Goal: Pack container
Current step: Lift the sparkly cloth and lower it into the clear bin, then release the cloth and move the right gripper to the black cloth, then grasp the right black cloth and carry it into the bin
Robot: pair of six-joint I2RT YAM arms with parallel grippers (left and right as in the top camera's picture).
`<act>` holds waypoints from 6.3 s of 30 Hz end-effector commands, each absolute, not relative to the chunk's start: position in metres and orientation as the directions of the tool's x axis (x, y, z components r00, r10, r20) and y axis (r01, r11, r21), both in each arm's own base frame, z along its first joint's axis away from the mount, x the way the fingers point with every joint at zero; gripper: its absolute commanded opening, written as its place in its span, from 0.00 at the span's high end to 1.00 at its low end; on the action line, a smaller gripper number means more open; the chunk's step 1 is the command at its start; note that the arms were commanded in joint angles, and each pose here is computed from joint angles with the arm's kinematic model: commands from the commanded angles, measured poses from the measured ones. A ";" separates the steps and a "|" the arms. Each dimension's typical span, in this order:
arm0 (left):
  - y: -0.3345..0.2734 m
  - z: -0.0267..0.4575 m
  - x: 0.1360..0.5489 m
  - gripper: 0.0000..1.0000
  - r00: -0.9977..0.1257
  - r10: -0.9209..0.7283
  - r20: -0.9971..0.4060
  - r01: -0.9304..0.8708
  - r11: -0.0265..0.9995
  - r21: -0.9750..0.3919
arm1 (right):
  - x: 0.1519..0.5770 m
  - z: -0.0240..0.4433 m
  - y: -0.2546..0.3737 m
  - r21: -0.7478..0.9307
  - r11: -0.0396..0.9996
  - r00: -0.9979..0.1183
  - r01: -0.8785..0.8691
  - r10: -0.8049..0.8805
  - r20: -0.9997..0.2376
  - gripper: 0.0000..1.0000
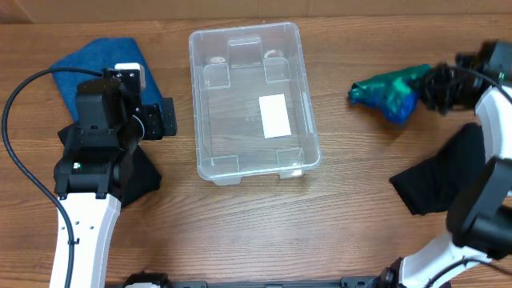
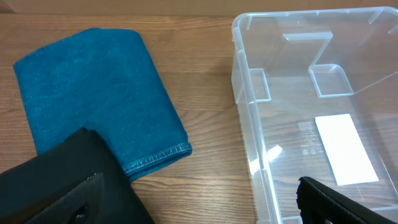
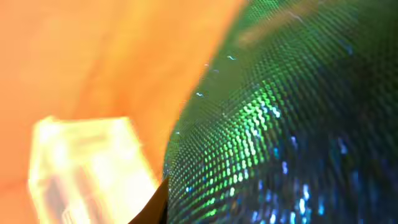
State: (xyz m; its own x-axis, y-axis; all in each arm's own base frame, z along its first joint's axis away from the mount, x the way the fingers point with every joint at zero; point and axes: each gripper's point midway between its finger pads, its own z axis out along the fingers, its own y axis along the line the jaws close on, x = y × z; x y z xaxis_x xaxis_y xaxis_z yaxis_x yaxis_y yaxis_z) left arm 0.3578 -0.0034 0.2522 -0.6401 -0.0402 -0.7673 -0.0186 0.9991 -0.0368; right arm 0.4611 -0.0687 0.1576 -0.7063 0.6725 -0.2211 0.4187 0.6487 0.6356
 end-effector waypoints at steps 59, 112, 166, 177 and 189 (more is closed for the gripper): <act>-0.006 0.254 0.355 0.00 -0.655 -0.014 -0.755 0.004 1.000 -0.022 | 0.476 0.289 0.111 -0.027 0.999 -0.791 -0.020 -0.032 -0.612 0.32; -0.006 0.268 0.369 0.00 -0.594 -0.015 -0.804 0.005 1.000 -0.022 | 0.250 0.187 -0.163 0.144 0.439 -0.443 0.887 0.897 -0.008 0.00; -0.002 0.276 0.375 0.00 -0.562 -0.015 -0.827 -0.012 1.000 -0.010 | 0.265 0.021 -0.081 0.633 0.453 -0.575 0.628 0.818 -0.014 0.96; -0.002 0.276 0.375 0.00 -0.563 -0.015 -0.826 -0.012 1.000 -0.010 | 0.374 0.243 0.000 0.585 0.808 -0.722 0.065 0.444 -0.532 0.96; -0.002 0.276 0.375 0.00 -0.563 -0.015 -0.826 -0.012 1.000 -0.010 | 0.407 0.300 0.212 0.277 0.776 -0.612 -0.567 -0.172 -0.772 0.96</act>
State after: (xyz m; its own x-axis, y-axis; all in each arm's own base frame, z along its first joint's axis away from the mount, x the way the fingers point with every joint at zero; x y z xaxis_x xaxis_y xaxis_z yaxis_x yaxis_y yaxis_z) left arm 0.3710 -0.0021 0.2658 -0.5816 -0.0403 -0.8125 -0.0221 0.9992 -0.0337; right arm 0.3942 0.1800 0.3187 -0.6496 -0.0053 -0.7602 -0.4632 0.7957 0.3902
